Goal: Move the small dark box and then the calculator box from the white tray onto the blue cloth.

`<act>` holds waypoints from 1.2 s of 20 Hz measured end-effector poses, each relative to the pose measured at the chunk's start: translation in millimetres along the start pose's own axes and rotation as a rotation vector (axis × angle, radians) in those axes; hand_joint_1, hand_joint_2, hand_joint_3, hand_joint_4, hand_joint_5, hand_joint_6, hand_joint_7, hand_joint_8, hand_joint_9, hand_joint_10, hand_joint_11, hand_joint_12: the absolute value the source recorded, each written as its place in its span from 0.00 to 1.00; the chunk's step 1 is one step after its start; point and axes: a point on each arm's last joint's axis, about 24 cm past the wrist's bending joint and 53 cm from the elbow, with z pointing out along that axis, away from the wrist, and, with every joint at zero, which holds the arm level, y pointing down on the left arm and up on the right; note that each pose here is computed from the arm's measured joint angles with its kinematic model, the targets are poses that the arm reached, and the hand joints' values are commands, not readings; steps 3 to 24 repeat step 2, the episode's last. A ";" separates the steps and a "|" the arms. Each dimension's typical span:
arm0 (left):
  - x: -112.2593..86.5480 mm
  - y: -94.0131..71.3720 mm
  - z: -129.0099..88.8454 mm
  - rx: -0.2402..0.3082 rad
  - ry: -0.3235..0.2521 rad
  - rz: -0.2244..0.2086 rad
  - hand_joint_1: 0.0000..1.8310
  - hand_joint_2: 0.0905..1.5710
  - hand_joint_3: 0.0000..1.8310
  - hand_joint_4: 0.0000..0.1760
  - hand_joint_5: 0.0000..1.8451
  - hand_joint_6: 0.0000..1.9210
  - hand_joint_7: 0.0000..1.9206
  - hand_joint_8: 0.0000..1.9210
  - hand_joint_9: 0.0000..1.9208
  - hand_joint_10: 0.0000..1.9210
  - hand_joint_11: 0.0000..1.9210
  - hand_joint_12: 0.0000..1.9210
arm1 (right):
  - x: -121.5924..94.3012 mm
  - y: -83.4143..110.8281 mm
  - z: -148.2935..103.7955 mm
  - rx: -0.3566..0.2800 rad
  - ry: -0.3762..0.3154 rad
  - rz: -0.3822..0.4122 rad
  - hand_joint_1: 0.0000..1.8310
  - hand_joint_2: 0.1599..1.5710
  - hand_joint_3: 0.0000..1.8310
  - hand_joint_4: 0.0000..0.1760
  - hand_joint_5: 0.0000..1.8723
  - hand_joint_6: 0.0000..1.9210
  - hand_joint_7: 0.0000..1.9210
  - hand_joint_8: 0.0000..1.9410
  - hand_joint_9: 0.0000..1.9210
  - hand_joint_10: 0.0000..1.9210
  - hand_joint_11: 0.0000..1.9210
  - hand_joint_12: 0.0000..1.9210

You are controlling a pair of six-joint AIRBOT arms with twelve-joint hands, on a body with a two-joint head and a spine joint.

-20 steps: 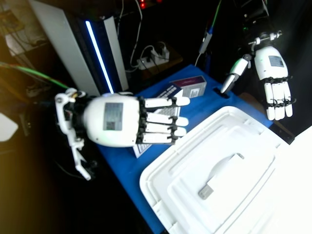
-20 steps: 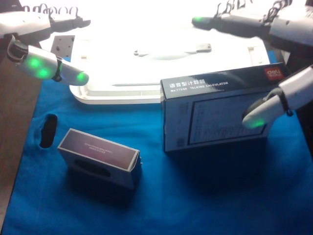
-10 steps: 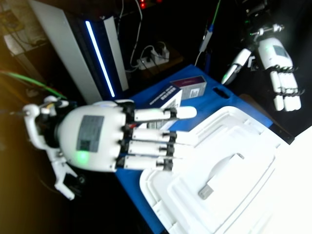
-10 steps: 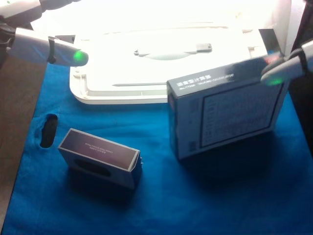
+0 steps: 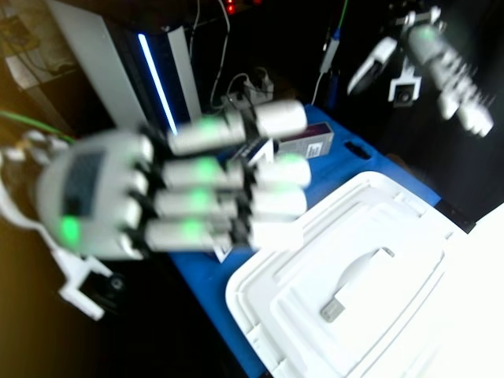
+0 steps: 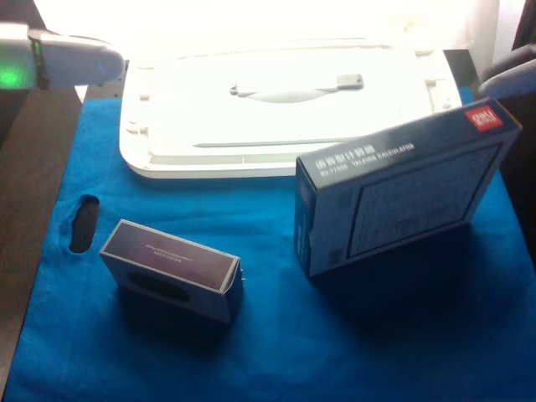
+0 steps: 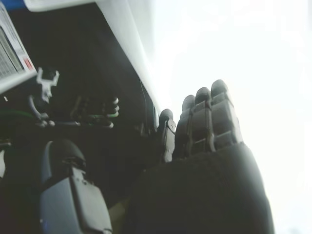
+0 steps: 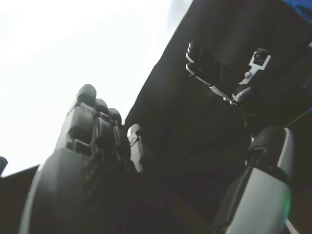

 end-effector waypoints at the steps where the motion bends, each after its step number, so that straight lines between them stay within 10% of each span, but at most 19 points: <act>1: -3.1 -14.8 -1.5 0.046 -0.019 0.012 0.19 0.63 0.01 0.48 0.00 0.00 0.01 0.00 0.00 0.00 0.00 0.00 | -8.9 8.4 -1.4 -0.030 -0.029 0.001 0.49 0.28 0.00 1.00 0.00 0.00 0.00 0.00 0.00 0.00 0.00 0.08; 24: -3.5 -23.1 -1.7 0.073 -0.028 0.012 0.19 0.63 0.01 0.48 0.00 0.00 0.01 0.00 0.00 0.00 0.00 0.00 | -12.4 13.1 -1.9 -0.048 -0.045 0.006 0.49 0.28 0.00 1.00 0.00 0.00 0.00 0.00 0.00 0.00 0.00 0.08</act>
